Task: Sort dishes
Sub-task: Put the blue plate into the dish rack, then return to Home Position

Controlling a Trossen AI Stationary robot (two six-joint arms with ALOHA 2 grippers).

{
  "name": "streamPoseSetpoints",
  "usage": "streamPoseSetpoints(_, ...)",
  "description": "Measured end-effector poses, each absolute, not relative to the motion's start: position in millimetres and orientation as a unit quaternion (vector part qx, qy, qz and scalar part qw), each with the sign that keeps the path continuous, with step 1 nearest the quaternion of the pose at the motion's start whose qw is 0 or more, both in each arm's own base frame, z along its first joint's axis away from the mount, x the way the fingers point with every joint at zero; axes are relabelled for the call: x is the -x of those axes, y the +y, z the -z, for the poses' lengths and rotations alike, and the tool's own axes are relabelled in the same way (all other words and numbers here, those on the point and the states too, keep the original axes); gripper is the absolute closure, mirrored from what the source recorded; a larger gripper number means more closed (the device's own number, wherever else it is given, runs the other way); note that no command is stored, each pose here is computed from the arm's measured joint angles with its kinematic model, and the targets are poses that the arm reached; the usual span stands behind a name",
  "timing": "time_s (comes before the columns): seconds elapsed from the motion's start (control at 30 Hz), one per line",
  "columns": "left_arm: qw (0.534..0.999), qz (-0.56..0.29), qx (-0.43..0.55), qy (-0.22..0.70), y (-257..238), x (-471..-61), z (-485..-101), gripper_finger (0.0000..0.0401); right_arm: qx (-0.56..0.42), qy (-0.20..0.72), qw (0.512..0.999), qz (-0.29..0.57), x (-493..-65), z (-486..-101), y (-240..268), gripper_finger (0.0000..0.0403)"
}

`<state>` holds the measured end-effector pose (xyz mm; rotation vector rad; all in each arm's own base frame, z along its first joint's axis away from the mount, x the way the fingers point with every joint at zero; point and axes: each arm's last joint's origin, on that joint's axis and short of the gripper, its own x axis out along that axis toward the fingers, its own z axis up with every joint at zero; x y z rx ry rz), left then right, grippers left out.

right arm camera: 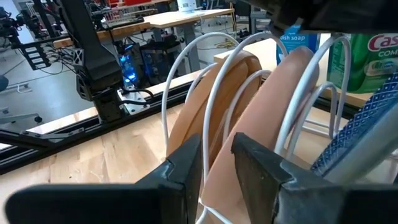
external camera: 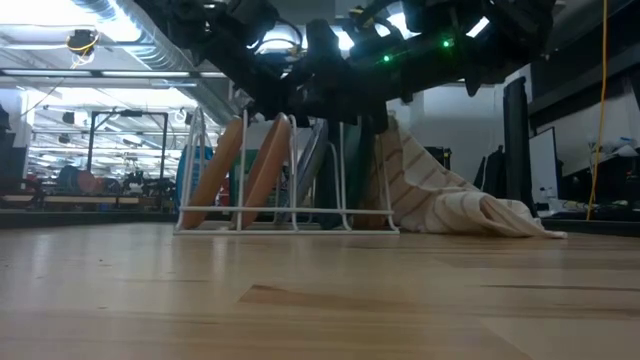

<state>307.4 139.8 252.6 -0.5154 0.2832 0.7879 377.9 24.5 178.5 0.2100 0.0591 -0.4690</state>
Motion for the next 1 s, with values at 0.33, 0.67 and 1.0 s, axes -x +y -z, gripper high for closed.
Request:
streamPoseSetpoints(0.33,0.888,-0.374,0.226,0.142,139.1,-306.3,-255.2,0.0400,-0.104,0.028,0.967,0.232,-377.9,-178.7,24.5,0.0304)
streamPoseSetpoints(0.67,0.914,-0.349,0.187,0.087,119.9,-275.9,-308.1,0.0400,-0.077,0.035,0.974,0.211,-360.8,-220.3,28.8,0.0304)
streamPoseSetpoints(1.0,0.936,-0.330,0.107,0.060,77.7,-181.6,-374.4,0.0400,-0.065,0.101,0.976,0.181,-281.8,-300.7,24.7,0.0304)
